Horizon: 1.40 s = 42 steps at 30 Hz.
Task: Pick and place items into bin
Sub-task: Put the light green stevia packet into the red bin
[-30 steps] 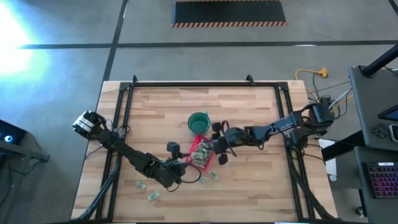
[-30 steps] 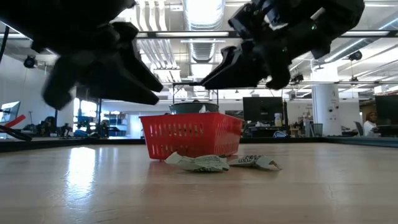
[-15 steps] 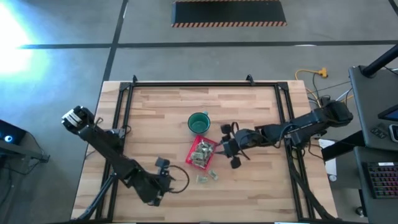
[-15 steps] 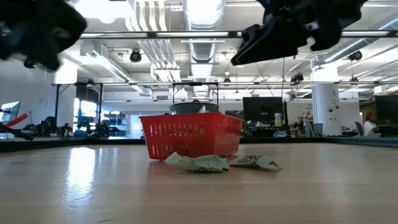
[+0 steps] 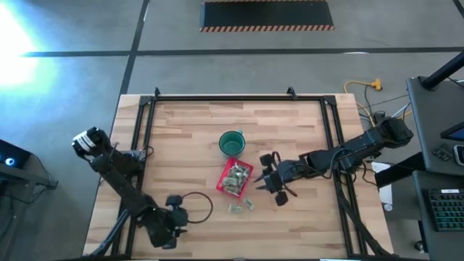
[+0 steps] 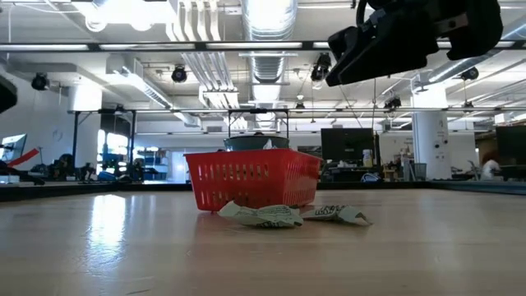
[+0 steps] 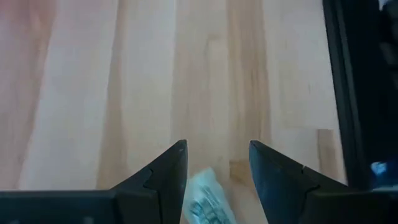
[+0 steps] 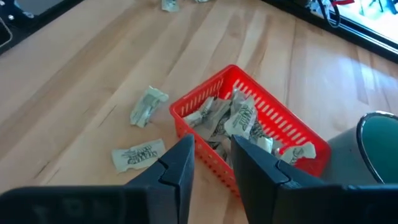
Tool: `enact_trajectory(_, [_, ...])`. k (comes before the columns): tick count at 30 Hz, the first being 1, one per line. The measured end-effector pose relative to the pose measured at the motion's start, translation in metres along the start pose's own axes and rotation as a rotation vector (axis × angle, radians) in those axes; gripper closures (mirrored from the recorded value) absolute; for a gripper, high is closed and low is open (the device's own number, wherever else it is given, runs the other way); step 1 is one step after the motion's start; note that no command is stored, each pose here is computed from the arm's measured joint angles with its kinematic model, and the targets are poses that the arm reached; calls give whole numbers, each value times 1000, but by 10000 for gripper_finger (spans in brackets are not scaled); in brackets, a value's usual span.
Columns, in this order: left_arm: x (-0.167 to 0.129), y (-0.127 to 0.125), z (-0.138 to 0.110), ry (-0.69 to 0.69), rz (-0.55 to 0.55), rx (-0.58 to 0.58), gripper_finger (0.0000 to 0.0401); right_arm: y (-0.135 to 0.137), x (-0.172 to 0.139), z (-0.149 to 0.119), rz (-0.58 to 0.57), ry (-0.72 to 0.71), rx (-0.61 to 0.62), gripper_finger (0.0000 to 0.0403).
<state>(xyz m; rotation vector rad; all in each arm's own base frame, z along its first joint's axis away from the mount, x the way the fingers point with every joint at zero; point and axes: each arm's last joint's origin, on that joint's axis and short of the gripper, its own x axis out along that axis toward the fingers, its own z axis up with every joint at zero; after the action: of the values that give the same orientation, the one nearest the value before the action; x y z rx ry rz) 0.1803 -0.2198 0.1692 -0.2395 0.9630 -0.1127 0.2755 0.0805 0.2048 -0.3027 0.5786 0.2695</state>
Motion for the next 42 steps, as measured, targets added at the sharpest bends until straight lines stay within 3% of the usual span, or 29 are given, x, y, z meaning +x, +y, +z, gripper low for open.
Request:
enact_trajectory(11, [1,5,-22,138,105,-271,247,0,0,0,-1,1,15,319])
enact_trajectory(30, [14,1,-27,165,104,-228,251,0,0,-2,1,5,26,328])
enact_trajectory(34, [14,1,-27,163,96,-206,291,1,0,-2,0,7,28,326])
enact_trajectory(40, [15,0,-26,163,83,-146,388,1,0,-2,0,7,30,325])
enact_trajectory(42, [15,-1,-26,160,77,-136,393,1,0,-3,1,9,29,328])
